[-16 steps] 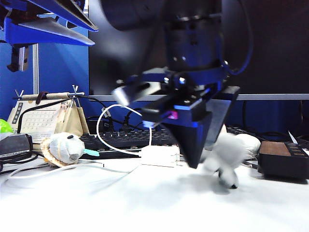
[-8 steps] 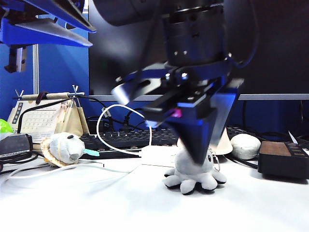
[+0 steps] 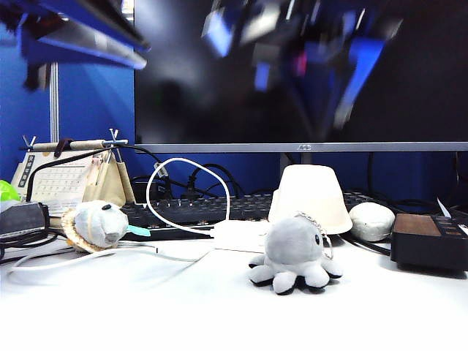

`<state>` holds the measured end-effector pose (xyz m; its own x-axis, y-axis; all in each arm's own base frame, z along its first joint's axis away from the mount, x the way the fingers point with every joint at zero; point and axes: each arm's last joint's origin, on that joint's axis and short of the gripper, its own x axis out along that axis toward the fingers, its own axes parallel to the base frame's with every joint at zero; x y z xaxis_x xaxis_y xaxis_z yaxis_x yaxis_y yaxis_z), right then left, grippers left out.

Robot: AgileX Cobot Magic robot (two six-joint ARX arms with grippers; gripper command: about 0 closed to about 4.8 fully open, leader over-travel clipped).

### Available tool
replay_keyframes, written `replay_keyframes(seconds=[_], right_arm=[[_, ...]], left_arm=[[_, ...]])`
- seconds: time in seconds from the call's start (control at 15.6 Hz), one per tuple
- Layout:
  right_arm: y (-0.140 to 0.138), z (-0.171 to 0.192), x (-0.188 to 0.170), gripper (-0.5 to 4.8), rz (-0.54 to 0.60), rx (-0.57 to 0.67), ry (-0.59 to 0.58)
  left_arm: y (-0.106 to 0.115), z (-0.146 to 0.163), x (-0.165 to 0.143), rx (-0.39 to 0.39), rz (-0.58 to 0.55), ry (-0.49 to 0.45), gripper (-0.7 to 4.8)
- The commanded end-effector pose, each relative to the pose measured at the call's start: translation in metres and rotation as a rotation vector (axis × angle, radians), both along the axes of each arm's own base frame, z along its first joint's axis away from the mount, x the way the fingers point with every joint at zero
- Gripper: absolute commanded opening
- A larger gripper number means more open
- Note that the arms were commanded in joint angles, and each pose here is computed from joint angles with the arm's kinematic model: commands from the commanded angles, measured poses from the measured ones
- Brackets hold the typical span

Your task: Place the tilting octopus upright.

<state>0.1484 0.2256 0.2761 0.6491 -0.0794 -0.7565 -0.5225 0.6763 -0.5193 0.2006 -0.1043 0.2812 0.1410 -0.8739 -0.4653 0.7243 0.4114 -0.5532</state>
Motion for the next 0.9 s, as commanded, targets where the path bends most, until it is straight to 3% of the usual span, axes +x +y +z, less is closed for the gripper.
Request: replay_keyframes(seconds=[0.06, 0.19, 0.32, 0.45, 0.71, 0.77, 0.9], right_arm=[[-0.020, 0.032, -0.011, 1.98, -0.006, 0.126, -0.078], [-0.029, 0.045, -0.017, 1.98, -0.006, 0.185, -0.110], [-0.042, 0.063, -0.024, 1.98, -0.004, 0.290, -0.161], [-0.056, 0.082, -0.035, 1.97, 0.025, 0.434, -0.192], [-0.087, 0.106, -0.055, -0.01, 0.086, 0.604, -0.204], [-0.092, 0.109, -0.058, -0.01, 0.099, 0.632, -0.202], [-0.107, 0.119, -0.070, -0.01, 0.165, 0.734, -0.182]], left_arm=[[0.002, 0.013, -0.001, -0.007, 0.039, -0.130, 0.85], [0.002, 0.013, -0.001, 0.016, 0.061, -0.132, 0.85], [0.004, 0.010, 0.001, 0.096, 0.123, -0.166, 0.84], [0.006, 0.016, -0.005, 0.084, 0.117, -0.199, 0.84], [0.020, 0.054, -0.050, -0.009, 0.098, -0.415, 0.66], [0.025, 0.061, -0.061, -0.031, 0.103, -0.456, 0.31], [0.040, 0.074, -0.096, -0.070, 0.113, -0.541, 0.19]])
